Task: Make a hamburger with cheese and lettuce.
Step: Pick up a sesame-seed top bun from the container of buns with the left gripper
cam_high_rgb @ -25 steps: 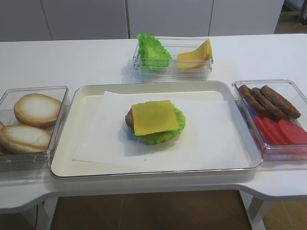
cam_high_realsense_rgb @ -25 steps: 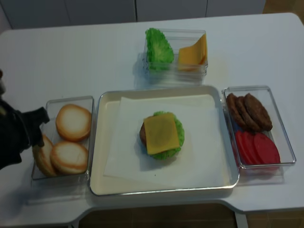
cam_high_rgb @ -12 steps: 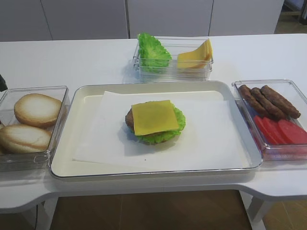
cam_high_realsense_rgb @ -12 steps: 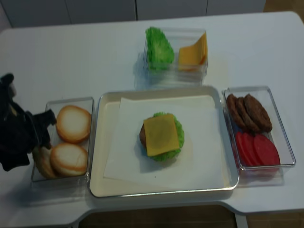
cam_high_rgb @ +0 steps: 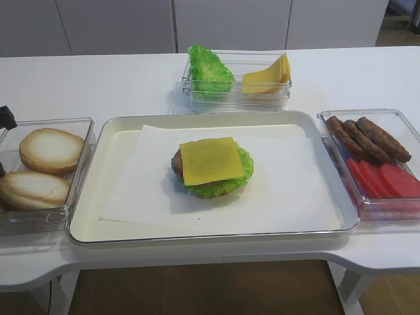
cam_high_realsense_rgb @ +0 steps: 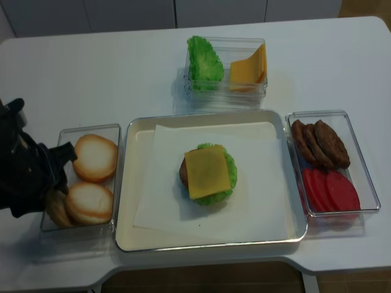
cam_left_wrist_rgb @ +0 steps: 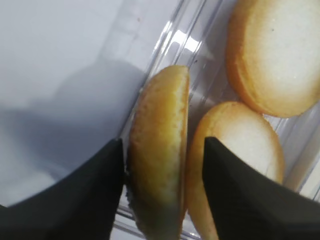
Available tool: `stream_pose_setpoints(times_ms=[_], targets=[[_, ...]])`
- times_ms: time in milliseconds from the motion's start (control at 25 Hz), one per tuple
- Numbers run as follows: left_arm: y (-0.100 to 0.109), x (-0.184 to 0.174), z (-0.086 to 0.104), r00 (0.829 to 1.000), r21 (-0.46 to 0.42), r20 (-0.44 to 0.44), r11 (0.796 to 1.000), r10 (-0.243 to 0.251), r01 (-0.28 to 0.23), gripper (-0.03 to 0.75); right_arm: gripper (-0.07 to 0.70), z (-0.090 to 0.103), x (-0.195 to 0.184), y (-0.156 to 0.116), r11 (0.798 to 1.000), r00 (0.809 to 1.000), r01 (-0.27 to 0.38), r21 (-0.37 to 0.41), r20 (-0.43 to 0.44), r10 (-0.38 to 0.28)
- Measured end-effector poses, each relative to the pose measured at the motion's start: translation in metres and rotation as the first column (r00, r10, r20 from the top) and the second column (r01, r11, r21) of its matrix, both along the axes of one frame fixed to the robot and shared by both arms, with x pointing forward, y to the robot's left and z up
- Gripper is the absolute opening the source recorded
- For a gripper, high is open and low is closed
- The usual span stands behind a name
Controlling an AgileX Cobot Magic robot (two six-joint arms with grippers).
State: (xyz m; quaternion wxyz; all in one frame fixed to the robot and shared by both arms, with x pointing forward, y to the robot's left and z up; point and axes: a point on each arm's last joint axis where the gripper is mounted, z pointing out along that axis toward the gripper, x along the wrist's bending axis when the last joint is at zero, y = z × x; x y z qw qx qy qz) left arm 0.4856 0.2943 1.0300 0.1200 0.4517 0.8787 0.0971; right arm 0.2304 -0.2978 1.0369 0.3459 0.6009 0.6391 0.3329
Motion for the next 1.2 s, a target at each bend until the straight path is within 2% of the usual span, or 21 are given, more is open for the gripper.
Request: stream_pose_setpoints(times_ms=[560, 800, 1200], targets=[[0.0001, 0.0002, 0.0003, 1.000, 0.004, 0.001, 1.000, -0.008, 0.008, 0.237, 0.091, 0.0000, 0.0000, 0.0000, 1.000, 1.000, 0.009, 0.014, 0.000, -0.009], [0.0001, 0.0002, 0.0003, 0.999, 0.013, -0.001, 0.999, -0.038, 0.038, 0.225, 0.084, 0.0000, 0.0000, 0.0000, 1.000, 1.000, 0.009, 0.014, 0.000, -0.009], [0.0001, 0.0002, 0.0003, 0.999, 0.016, -0.002, 0.999, -0.046, 0.046, 0.220, 0.091, 0.0000, 0.0000, 0.0000, 1.000, 1.000, 0.009, 0.014, 0.000, -0.009]])
